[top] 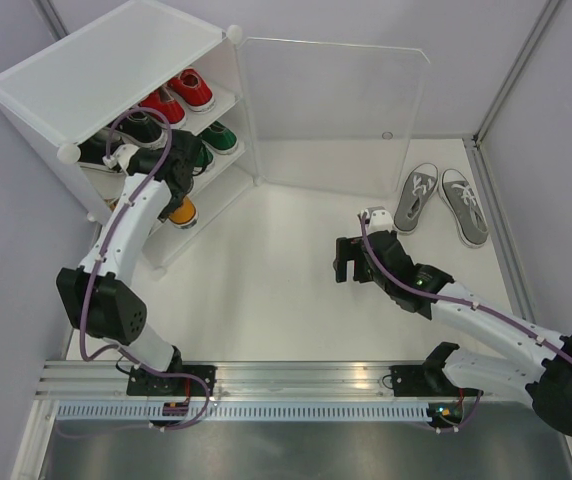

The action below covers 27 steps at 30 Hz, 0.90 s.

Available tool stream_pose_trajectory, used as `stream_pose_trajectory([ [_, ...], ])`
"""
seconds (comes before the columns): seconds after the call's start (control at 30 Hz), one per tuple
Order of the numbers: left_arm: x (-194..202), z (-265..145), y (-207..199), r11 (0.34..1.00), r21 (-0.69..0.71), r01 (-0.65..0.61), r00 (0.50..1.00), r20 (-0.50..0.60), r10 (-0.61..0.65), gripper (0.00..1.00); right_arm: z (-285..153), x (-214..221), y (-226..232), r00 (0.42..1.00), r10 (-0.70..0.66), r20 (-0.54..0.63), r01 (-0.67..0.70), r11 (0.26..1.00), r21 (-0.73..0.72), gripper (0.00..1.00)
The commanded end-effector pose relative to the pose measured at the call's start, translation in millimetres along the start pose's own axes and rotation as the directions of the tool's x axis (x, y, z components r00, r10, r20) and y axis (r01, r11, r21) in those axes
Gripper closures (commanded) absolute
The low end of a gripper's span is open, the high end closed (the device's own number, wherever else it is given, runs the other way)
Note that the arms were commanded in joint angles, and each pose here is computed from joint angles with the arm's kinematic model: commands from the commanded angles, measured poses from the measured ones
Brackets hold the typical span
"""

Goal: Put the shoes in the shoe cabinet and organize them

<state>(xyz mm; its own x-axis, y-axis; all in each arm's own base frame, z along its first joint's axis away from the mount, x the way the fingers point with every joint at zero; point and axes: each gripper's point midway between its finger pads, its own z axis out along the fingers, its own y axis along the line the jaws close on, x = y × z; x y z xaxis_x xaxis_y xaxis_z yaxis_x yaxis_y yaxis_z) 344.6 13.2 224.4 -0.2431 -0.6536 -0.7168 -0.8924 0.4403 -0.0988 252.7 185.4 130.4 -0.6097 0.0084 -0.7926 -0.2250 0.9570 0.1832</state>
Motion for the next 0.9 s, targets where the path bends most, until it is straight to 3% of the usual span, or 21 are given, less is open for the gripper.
stream_pose_trajectory([
  [0.0, -11.2, -4.6, 0.9, 0.997, 0.036, 0.071, 0.997, 0.005, -0.072, 0.44, 2.9, -5.2, 5.7, 1.0, 0.003, 0.018, -0.003, 1.0, -0.026, 0.02],
  [0.1, -11.0, -17.7, -0.3, 0.993, 0.082, 0.085, 0.996, -0.017, -0.084, 0.36, 3.6, -4.8, 7.5, 1.0, 0.001, 0.012, 0.0, 0.999, -0.034, 0.02],
  [0.4, 6.7, -66.2, -11.5, 0.971, 0.24, 0.019, 1.0, 0.008, -0.022, 0.0, 4.7, -5.6, 11.5, 1.0, -0.006, 0.005, 0.006, 0.999, -0.049, 0.02],
  [0.6, 41.5, -47.2, -6.2, 0.981, 0.185, -0.053, 0.999, 0.022, 0.05, 0.0, 2.1, -6.1, 12.6, 1.0, -0.005, 0.007, 0.006, 0.998, -0.06, 0.02],
  [0.87, 50.7, -20.4, -6.9, 0.989, 0.1, -0.107, 0.991, 0.095, 0.098, 0.0, 2.1, -4.7, 13.0, 1.0, -0.004, 0.005, 0.005, 0.998, -0.066, 0.02],
])
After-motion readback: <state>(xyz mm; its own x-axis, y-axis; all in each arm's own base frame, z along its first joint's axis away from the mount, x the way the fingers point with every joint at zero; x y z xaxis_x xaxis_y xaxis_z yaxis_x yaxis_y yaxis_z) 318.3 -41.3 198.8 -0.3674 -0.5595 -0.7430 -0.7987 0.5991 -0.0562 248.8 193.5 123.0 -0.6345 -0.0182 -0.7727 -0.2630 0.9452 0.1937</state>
